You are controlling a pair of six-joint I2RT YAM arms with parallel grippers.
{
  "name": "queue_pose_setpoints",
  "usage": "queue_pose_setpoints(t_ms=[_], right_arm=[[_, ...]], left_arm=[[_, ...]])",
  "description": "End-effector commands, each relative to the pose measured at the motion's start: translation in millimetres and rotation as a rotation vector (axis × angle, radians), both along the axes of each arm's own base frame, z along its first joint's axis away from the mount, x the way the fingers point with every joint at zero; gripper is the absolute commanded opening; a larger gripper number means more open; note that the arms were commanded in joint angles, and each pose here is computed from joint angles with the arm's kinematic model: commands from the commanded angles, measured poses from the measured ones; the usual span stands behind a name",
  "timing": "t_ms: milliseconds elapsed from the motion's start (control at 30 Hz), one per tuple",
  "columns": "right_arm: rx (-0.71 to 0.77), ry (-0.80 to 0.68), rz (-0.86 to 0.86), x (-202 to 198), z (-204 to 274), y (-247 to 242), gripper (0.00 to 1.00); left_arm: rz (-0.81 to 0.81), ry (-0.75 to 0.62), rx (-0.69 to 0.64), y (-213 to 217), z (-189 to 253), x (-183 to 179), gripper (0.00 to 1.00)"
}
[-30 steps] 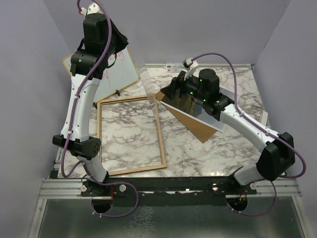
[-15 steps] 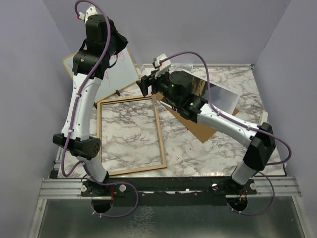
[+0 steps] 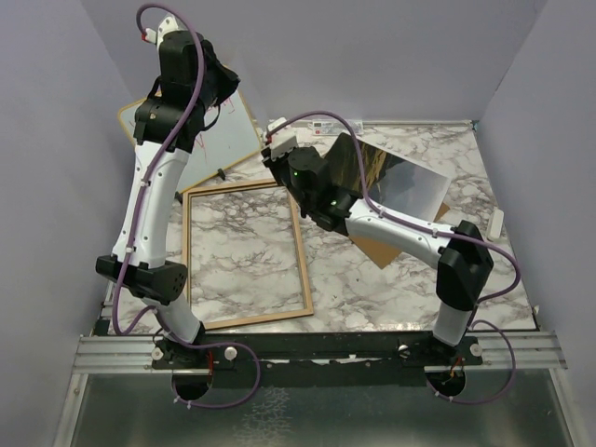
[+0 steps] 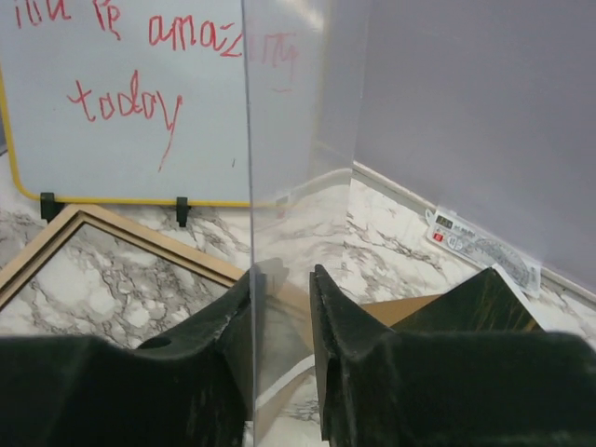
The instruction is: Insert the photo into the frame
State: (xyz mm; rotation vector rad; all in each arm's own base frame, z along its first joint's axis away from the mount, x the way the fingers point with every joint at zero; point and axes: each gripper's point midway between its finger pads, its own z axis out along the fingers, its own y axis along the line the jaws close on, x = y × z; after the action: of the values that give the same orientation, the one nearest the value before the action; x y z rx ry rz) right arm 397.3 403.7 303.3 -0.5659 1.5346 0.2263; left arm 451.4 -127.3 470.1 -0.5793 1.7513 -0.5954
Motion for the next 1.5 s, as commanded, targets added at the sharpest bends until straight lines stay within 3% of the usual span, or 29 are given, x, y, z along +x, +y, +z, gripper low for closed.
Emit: queue_pose_setpoints(t_ms=[0, 67, 100, 167, 400, 567, 767, 867, 1033, 1167, 1233, 1333, 1467], right_arm=[[-0.015, -0.055, -0.065, 0.0, 14.3, -1.9, 0.2], [-0.014, -0.053, -0.08, -0.5, 18.0, -6.5, 0.02], [-0.007, -0.055, -0.089, -1.1, 21.3, -9.0, 0.01], [0.011, -0.064, -0.09, -4.1, 28.8, -13.4, 0.01], [0.075, -0.113, -0.082, -20.9, 61.9, -35.5, 0.01], [0.126, -0.159, -0.037, -38.3, 91.8, -51.0, 0.01], [0.096, -0.129, 0.047, -40.0, 79.3, -52.4, 0.01], [0.102, -0.074, 0.096, -38.5, 73.2, -50.5, 0.01], [0.103, 0.077, 0.121, -32.5, 44.1, -58.3, 0.01], [0.135, 0.24, 0.078, -20.2, 16.3, -79.3, 0.01], [0.122, 0.284, 0.049, -16.3, 4.0, -85.7, 0.12], [0.115, 0.355, 0.022, -14.2, -17.9, -89.8, 0.42], [0.125, 0.466, 0.019, -12.7, -44.8, -91.1, 0.55]], left_arm=[[-0.013, -0.06, -0.035, 1.4, 23.9, -13.2, 0.0], [-0.043, -0.07, -0.032, -3.1, 25.9, -14.1, 0.02], [-0.062, -0.077, -0.031, -6.2, 27.1, -14.6, 0.08], [-0.1, -0.085, -0.025, -11.9, 27.5, -15.9, 0.19], [-0.212, -0.171, 0.015, -25.2, 39.6, -26.2, 0.71], [-0.32, -0.317, 0.054, -36.7, 65.7, -44.4, 0.97], [-0.379, -0.54, 0.066, -40.0, 102.8, -74.3, 0.99], [-0.349, -0.55, 0.064, -35.0, 101.0, -74.5, 0.99], [-0.275, -0.377, 0.078, -26.8, 42.2, -49.0, 0.99], [-0.14, -0.076, 0.126, -5.0, -68.2, -28.9, 0.99], [-0.08, 0.06, 0.187, 9.7, -115.6, -30.2, 0.99], [-0.028, 0.14, 0.221, 21.7, -145.9, -32.5, 0.99], [0.011, 0.259, 0.227, 29.9, -194.0, -35.4, 0.99]])
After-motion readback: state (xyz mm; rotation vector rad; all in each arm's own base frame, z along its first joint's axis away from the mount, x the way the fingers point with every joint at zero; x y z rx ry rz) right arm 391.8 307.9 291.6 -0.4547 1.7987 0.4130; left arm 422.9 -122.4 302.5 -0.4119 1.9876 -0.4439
